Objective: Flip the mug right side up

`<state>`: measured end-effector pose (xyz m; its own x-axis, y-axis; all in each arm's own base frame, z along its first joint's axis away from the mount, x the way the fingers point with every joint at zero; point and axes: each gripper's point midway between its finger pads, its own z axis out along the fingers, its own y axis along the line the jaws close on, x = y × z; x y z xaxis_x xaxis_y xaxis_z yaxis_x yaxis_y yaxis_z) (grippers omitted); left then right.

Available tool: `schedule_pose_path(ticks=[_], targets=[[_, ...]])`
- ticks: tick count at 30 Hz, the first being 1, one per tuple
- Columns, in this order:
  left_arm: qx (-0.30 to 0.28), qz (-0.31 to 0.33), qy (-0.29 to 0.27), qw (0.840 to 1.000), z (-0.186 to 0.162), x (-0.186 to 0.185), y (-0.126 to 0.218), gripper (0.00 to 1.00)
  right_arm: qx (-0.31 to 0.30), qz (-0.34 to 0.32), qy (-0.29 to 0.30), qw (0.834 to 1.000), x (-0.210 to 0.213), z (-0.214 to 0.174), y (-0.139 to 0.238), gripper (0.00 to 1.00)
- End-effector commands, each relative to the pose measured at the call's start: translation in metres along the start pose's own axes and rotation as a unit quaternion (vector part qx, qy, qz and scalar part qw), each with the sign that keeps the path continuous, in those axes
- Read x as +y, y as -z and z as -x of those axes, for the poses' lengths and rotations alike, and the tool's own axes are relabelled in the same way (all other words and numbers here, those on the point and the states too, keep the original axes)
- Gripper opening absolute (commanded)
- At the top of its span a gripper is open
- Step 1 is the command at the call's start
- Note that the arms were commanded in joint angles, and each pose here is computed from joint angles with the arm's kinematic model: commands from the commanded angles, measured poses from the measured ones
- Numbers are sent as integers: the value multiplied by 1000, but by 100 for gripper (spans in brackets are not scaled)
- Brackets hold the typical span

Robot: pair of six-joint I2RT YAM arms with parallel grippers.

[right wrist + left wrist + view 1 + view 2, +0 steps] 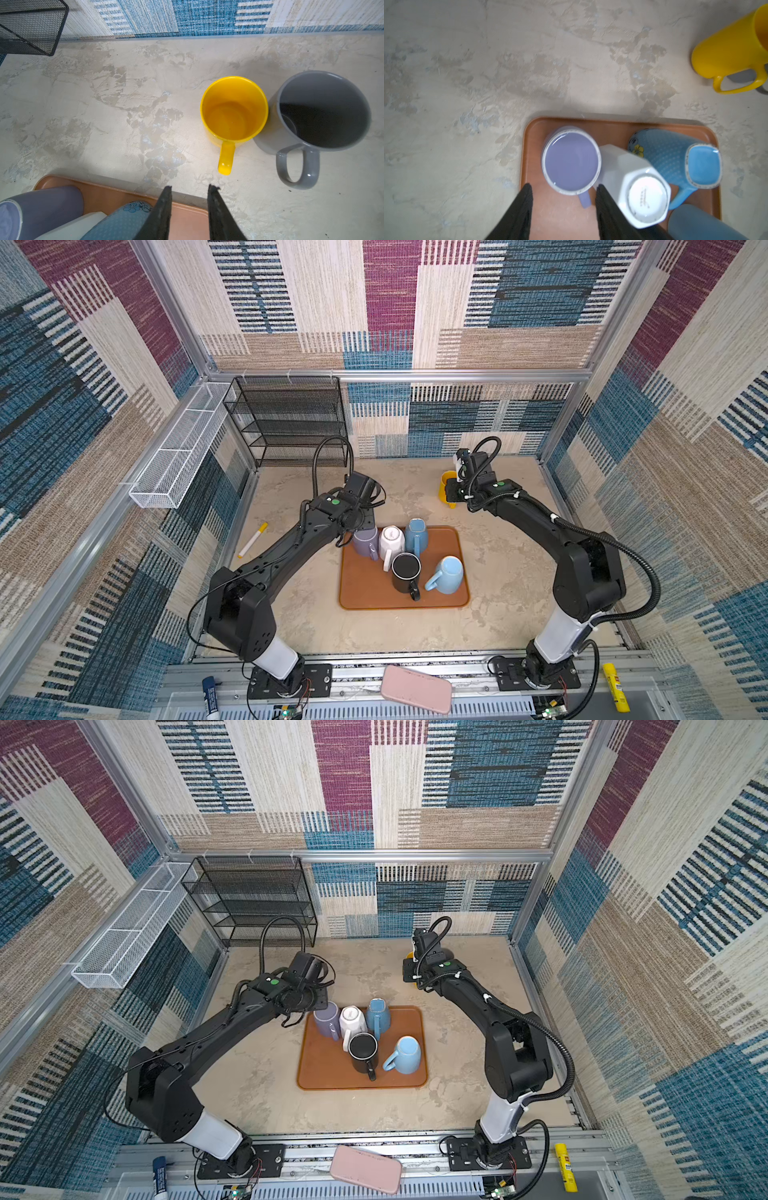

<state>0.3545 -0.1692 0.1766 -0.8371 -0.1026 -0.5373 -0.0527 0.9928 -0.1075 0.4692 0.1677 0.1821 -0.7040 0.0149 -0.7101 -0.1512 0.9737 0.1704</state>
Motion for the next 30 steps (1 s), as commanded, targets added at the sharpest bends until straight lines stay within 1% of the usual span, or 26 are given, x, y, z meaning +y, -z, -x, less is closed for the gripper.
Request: schedule_pose_path(ticks=[1,6,11,16,21,25,30], targets=[[27,10,16,999,-23,3,-1,47,-23,18,0,1000,9,14,-2,33],[63,6,11,998,-51,-15,-15,47,-21,31,0,999,16,14,-6,33],[87,12,12,996,-66,-23,-27,47,-19,28,3,999,17,12,-5,32],[100,21,8,995,-74,-23,-41,47,-19,30,1,999,16,8,-2,32],[94,17,-3,995,-70,-28,-56,48,-16,31,1,999,16,4,-3,32],[106,26,-14,994,-72,-29,-66,48,-17,32,1,999,17,4,-1,32],[113,45,-22,992,-73,-17,-68,47,-19,29,1,999,15,3,2,32]])
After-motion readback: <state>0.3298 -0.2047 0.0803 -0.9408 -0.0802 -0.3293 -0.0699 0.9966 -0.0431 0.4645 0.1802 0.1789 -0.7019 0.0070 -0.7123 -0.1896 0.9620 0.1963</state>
